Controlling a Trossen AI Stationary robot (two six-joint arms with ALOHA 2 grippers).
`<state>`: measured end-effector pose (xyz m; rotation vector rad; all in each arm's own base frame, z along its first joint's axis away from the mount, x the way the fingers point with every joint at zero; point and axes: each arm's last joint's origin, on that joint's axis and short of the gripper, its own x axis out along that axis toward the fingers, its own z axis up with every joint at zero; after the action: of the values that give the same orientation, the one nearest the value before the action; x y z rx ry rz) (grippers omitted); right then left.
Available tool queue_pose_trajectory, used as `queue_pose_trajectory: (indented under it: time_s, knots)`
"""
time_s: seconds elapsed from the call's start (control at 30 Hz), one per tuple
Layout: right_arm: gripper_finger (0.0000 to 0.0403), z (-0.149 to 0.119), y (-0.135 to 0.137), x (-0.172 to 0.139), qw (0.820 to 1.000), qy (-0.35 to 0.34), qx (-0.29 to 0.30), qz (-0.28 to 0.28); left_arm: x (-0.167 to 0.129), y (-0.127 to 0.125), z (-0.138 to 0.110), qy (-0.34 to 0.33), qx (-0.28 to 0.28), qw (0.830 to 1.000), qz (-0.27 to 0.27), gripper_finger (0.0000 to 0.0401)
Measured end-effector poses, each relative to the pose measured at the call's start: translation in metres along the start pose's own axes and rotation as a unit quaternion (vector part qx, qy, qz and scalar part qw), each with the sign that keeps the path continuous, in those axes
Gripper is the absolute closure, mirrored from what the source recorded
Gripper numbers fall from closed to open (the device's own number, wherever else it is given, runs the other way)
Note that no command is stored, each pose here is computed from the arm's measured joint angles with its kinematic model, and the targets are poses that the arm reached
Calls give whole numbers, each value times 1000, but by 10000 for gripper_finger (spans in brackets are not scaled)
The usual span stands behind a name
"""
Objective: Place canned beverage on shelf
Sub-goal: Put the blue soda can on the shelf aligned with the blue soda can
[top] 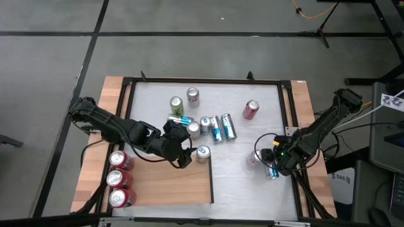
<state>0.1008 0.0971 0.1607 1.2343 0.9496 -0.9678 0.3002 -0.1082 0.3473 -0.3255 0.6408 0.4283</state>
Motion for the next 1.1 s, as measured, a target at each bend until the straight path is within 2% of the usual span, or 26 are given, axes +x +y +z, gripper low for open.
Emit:
queue_pose_trajectory:
  time_s: [0.17, 0.6, 1.1]
  knots:
    - [132, 4, -3, -4, 1000, -1, 1, -2, 0, 0, 0, 0, 0, 1000, 0, 106]
    - [132, 7, -11, -6, 997, 28, 4, -74, 0, 0, 0, 0, 0, 1000, 0, 106]
    - [132, 5, -11, -6, 995, 40, 2, -87, 0, 0, 0, 0, 0, 1000, 0, 106]
